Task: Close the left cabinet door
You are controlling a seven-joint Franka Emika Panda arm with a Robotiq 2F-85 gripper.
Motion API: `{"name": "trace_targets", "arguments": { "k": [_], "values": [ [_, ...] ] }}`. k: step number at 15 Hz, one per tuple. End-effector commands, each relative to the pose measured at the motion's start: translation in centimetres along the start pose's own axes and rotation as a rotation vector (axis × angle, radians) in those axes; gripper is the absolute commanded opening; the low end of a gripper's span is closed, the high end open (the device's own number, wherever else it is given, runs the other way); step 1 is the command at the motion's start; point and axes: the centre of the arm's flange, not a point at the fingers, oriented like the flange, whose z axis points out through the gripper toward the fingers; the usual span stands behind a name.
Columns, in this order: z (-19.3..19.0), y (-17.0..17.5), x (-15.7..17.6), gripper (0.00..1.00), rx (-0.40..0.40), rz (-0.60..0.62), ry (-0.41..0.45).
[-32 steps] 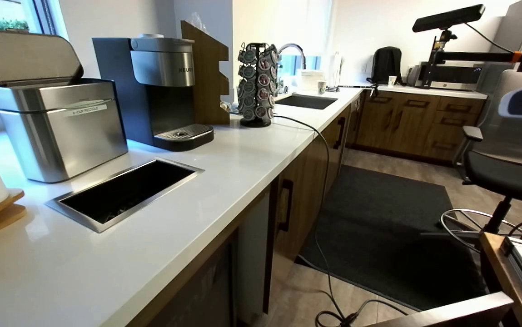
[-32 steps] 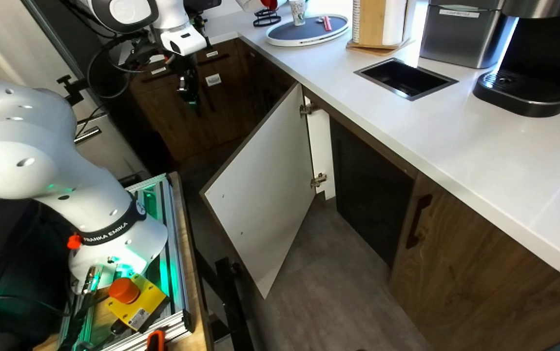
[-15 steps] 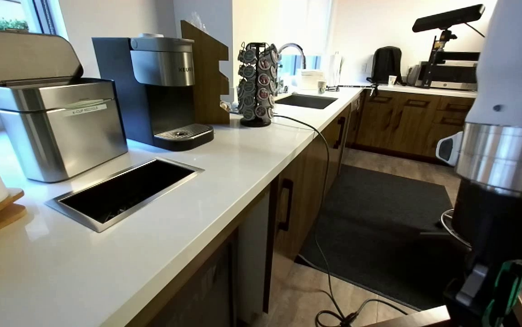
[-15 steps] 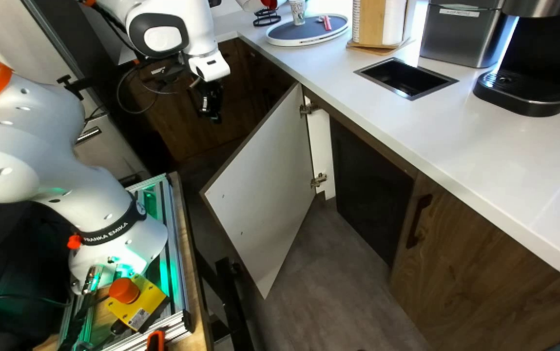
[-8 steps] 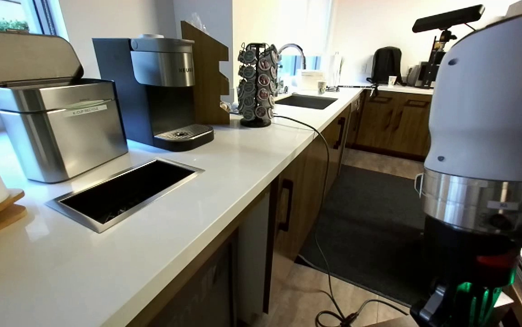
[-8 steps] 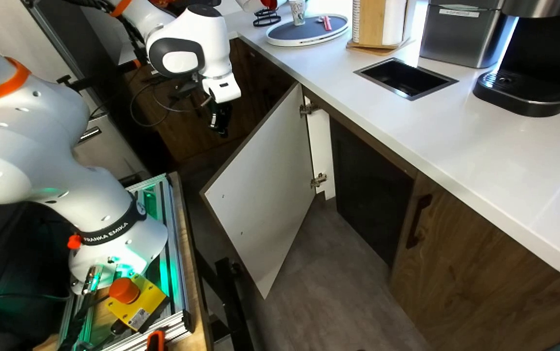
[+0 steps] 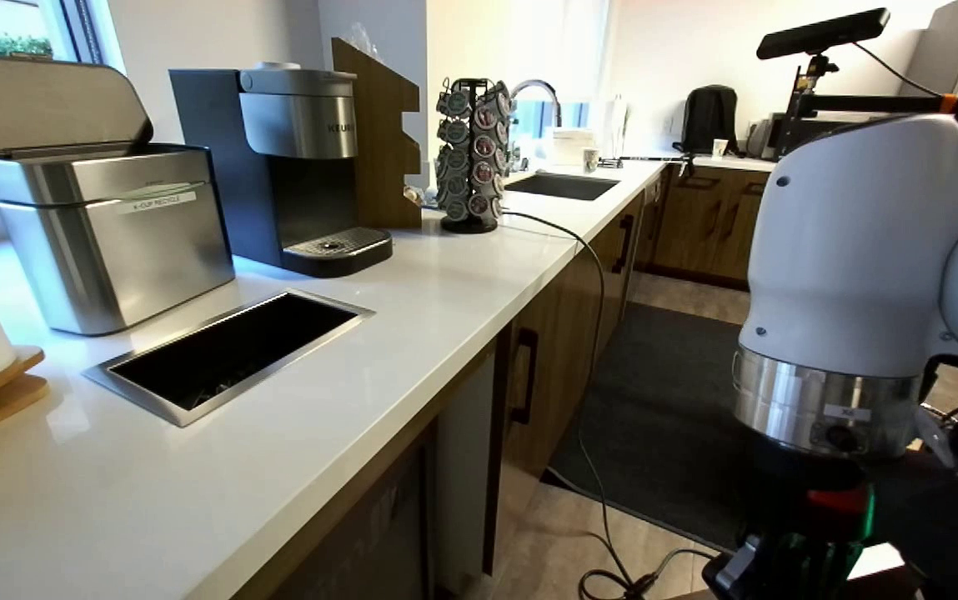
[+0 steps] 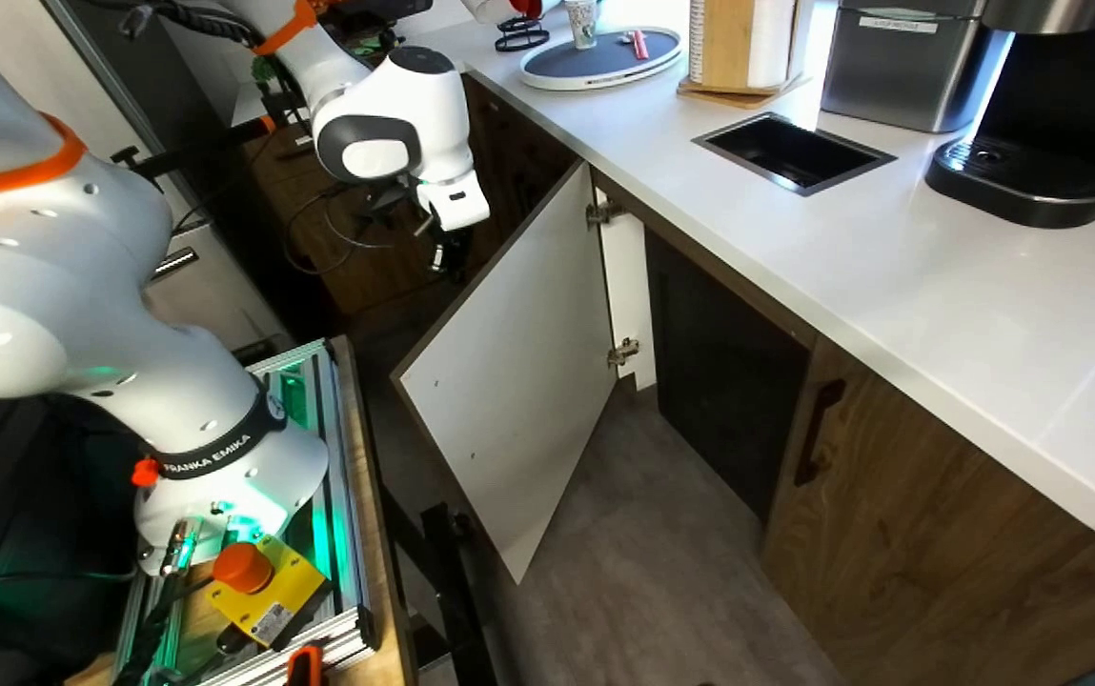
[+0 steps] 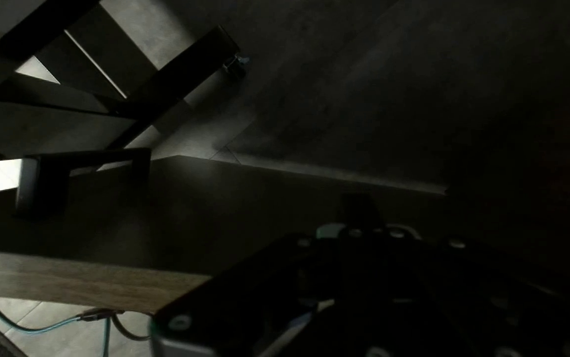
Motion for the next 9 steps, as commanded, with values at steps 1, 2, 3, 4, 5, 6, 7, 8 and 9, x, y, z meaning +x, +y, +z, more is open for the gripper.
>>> {"name": "trace_targets", "arguments": {
  "k": [1, 2, 3, 4, 5, 6, 7, 8, 9],
  "values": [
    [2.3, 2.9, -0.3, 0.0, 0.004, -0.035, 0.041],
    [2.5, 3.1, 0.1, 0.0, 0.0, -0.056, 0.054],
    [2.7, 3.2, 0.3, 0.0, -0.005, -0.073, 0.072],
    [2.9, 3.2, 0.4, 0.0, -0.011, -0.093, 0.086],
    [2.8, 3.3, 0.8, 0.0, -0.009, -0.113, 0.105],
    [2.4, 3.2, 1.0, 0.0, -0.002, -0.131, 0.125],
    [2.2, 3.1, 1.5, 0.0, 0.007, -0.15, 0.154],
    [2.1, 3.1, 1.9, 0.0, 0.013, -0.171, 0.176],
    [2.0, 3.1, 2.5, 0.0, 0.017, -0.195, 0.197]
  ]
}}
